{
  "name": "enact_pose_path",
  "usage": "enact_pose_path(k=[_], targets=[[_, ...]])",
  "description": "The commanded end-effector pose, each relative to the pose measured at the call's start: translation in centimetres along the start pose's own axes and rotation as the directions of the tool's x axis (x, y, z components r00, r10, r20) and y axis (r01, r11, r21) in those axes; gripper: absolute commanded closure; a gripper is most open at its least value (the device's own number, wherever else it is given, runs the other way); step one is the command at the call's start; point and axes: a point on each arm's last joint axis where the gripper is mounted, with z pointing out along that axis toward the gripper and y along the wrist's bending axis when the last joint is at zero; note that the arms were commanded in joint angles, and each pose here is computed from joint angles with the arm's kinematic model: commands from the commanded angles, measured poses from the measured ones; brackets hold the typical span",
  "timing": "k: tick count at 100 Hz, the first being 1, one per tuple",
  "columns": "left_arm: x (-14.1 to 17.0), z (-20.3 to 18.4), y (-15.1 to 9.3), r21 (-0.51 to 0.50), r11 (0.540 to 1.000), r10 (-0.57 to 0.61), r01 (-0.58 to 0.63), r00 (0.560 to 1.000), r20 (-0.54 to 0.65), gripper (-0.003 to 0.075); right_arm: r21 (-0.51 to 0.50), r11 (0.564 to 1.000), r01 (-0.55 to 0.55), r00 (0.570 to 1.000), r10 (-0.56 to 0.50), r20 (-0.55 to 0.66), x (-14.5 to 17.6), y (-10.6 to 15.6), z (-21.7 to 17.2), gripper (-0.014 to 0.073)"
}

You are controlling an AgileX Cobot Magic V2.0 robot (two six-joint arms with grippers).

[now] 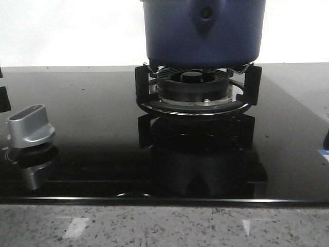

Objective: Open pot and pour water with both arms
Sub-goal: 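Reach the right gripper to the light blue bowl rim and grasp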

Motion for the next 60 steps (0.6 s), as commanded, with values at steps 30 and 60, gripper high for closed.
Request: enact_pose_path(k=[30, 60], targets=[[0.1, -6.9, -3.4, -0.051, 0.999, 0.014, -0.01, 0.997, 0.073, 0.0405, 0.053, 0.957, -0.284, 0.959, 0.283, 0.018, -6.7, -0.8, 2.2, 0.0298], [0.2, -8.0, -3.7, -0.096, 0.995, 0.021, -0.012, 0.996, 0.09, 0.0405, 0.256, 0.924, -0.283, 0.952, 0.303, -0.04, -13.7, -2.9, 5.2, 0.0298]])
